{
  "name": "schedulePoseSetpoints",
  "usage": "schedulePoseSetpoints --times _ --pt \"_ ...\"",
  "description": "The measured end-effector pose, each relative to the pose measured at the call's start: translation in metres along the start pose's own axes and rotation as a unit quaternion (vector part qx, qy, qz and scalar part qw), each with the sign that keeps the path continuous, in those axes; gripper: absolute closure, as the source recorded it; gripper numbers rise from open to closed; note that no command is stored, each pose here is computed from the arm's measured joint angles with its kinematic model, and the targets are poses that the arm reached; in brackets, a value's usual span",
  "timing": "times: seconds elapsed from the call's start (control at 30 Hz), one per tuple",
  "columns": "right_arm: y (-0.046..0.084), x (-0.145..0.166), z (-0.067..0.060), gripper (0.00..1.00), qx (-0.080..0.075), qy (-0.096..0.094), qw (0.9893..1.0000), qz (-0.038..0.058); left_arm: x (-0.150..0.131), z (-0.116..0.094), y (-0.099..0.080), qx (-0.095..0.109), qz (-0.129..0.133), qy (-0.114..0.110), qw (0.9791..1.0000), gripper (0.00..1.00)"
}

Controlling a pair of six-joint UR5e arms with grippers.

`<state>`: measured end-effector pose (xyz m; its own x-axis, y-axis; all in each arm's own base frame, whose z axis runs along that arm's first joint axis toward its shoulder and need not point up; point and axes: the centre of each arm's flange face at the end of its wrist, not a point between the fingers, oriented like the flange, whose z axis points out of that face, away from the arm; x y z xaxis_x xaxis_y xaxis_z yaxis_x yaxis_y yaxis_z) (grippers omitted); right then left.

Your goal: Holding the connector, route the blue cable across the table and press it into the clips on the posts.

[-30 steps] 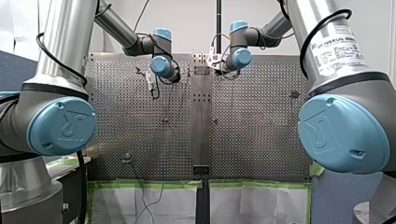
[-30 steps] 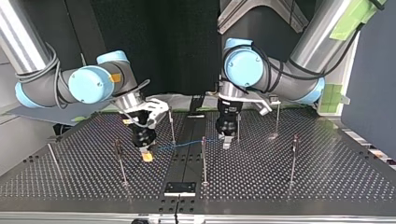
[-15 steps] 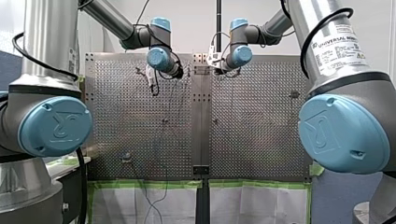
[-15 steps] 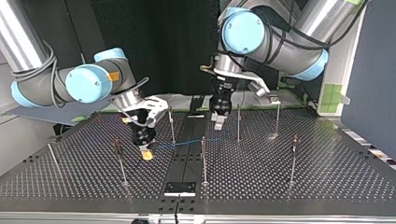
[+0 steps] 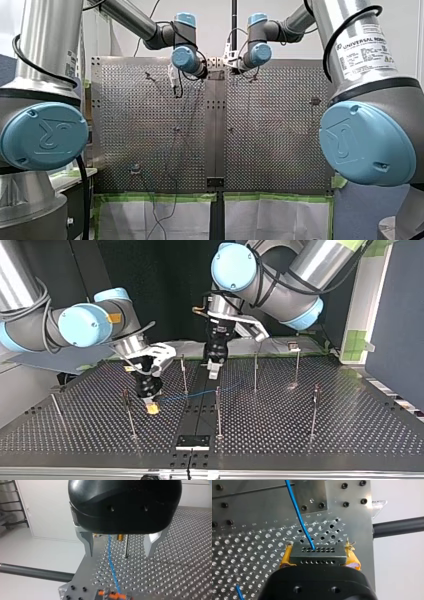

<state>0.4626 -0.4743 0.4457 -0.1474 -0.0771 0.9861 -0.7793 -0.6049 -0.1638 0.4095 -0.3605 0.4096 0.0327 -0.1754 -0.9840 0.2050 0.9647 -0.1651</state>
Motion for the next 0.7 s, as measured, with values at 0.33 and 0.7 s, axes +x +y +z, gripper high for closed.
schedulePoseSetpoints --times 0.33,0.7 --pt "0.0 0.001 -0.001 1.0 0.0 0.001 1.0 0.0 0.001 0.019 -0.019 -0.001 -0.002 -0.003 1.0 0.0" --pt "-0.001 -0.001 -0.001 1.0 0.001 -0.001 1.0 -0.0012 0.011 0.048 -0.025 -0.018 0.006 0.011 0.9998 0.0"
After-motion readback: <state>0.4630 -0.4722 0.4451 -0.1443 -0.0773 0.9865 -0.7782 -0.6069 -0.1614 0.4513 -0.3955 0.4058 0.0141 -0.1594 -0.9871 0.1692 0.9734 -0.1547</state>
